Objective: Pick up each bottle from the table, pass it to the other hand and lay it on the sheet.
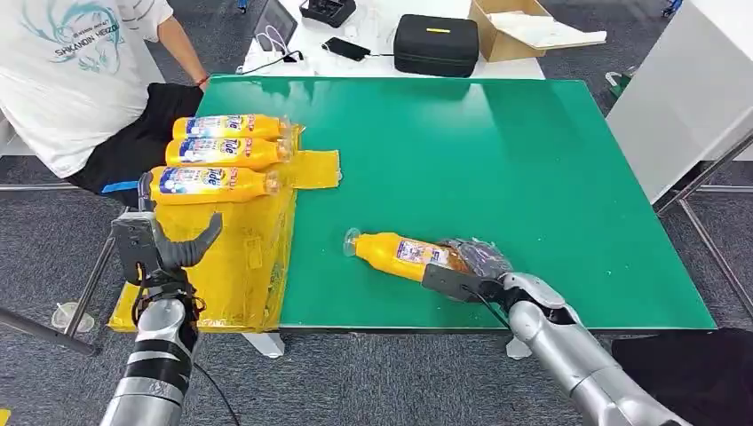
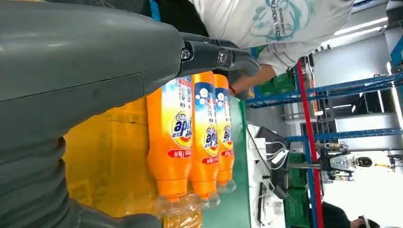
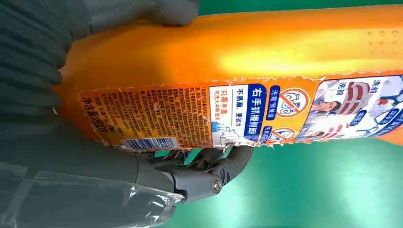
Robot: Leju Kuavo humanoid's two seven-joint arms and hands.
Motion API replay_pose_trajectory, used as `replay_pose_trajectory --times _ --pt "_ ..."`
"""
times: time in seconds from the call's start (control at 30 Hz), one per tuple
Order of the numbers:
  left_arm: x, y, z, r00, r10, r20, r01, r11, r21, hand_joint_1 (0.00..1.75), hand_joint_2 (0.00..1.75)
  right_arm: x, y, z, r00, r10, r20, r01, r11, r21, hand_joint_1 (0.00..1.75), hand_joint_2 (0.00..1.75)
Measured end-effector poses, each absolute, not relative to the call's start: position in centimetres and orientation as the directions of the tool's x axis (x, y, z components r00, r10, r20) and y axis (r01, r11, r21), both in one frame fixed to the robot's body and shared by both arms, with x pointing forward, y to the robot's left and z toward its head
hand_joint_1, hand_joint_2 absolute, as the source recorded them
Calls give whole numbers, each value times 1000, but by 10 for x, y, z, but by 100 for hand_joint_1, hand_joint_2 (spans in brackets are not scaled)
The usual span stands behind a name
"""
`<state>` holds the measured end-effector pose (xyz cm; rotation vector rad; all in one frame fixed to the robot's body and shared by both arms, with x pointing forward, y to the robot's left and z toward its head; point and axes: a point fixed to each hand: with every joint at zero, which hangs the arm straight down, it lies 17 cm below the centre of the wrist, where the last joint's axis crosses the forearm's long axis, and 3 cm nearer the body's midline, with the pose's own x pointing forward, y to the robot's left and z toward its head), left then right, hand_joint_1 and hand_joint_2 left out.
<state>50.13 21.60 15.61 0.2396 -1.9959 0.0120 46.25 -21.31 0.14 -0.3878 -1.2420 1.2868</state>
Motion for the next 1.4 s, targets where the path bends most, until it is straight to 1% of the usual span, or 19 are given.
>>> replay_pose_trajectory --times 0.1,0.23,0.33,0.37,0.43,0.5,0.6,0.7,0.8,0.83,0.9,0.93,0.97,1.0,1.07,1.17,1.3,1.33,1.4 --pt "501 214 155 -403 -155 902 -165 982 95 0 175 462 -208 6 -197 836 512 -469 378 -798 175 175" --pt "499 210 150 -389 -113 914 -137 989 65 0 175 458 -197 24 -196 768 610 -366 519 -772 175 175" --pt "498 207 148 -380 -81 922 -120 992 38 0 175 452 -187 34 -205 732 649 -319 577 -752 175 175" --pt "497 204 146 -369 -43 928 -99 995 6 0 175 451 -181 46 -236 710 663 -266 610 -747 175 175" --pt "494 197 141 -333 76 940 -43 994 -96 0 175 456 -184 104 -340 675 655 -21 691 -723 175 175" --pt "491 184 139 -290 212 933 30 977 -213 0 175 453 -191 154 -407 658 634 172 737 -654 175 175" --pt "486 160 146 -228 413 882 149 910 -388 0 175 437 -205 205 -482 614 625 360 789 -498 175 175" --pt "480 142 157 -179 537 824 249 835 -490 0 175 420 -221 227 -516 587 624 457 805 -378 173 175" --pt "473 126 167 -143 603 785 325 778 -538 0 175 412 -232 228 -517 574 635 491 807 -329 173 175" --pt "472 122 168 -137 607 783 337 772 -539 0 175 410 -234 226 -512 570 643 496 807 -320 164 175" --pt "470 118 168 -130 610 781 348 766 -540 0 175 407 -236 224 -503 567 652 504 805 -312 162 175" --pt "469 116 170 -123 621 774 359 755 -549 0 175 407 -238 223 -501 565 656 506 806 -307 164 175" --pt "467 113 172 -110 640 761 379 734 -563 0 175 406 -239 222 -500 556 664 504 810 -300 161 175" --pt "463 109 175 -94 664 742 404 707 -581 0 175 406 -239 220 -503 544 672 496 818 -291 164 175" --pt "455 101 180 -60 710 702 454 645 -614 0 175 407 -234 216 -515 513 687 465 840 -279 164 175" --pt "444 88 187 -30 739 674 511 590 -625 0 175 409 -219 199 -519 461 720 387 878 -283 164 175" --pt "437 79 189 -13 736 677 538 576 -616 0 175 409 -209 183 -497 435 750 356 891 -281 164 175" --pt "436 78 189 -10 736 677 540 574 -615 0 175 410 -208 181 -493 433 755 353 892 -281 171 175" --pt "435 76 188 -7 734 679 544 572 -613 0 175 410 -206 176 -485 429 762 348 894 -282 175 175"
